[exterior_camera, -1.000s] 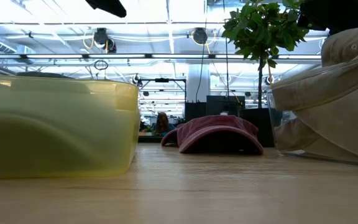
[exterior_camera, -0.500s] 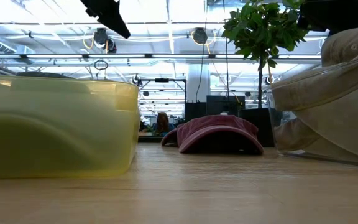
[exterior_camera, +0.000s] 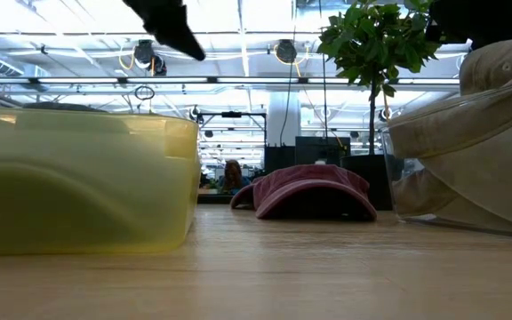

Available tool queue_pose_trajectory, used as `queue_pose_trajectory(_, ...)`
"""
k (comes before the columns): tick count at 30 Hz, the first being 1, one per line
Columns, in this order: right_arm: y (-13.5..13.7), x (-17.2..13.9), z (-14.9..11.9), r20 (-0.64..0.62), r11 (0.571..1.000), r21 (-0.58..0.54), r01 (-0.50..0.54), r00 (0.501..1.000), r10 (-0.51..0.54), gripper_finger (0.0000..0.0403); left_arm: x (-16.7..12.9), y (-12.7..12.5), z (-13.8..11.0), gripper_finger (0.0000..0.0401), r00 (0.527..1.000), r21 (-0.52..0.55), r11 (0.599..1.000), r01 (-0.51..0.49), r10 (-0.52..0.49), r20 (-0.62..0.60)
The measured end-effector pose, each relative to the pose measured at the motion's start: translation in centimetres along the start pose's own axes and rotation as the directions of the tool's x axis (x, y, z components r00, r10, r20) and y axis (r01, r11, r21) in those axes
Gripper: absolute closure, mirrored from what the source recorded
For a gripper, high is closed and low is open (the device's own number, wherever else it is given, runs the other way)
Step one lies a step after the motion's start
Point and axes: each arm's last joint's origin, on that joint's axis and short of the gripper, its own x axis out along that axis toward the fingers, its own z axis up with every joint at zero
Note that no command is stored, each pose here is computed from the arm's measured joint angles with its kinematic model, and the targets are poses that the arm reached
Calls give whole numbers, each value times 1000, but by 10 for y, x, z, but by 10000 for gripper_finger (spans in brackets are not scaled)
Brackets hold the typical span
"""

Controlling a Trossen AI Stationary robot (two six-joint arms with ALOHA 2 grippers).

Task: Pick & Place hat
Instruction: Put the bottom red cap into the yellow bin

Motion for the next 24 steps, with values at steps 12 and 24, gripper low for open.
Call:
queue_pose_trajectory(12, 0, 0, 0, 3, 1000, -6, 4, 1000, -4, 403, 67, 0, 5, 374, 983, 167, 972, 166, -177, 56)
queue_pose_trajectory(24, 0, 2, 1, 7, 1000, -9, 9, 1000, -9, 403, 158, -13, -1, 388, 971, 37, 990, 140, -144, 189)
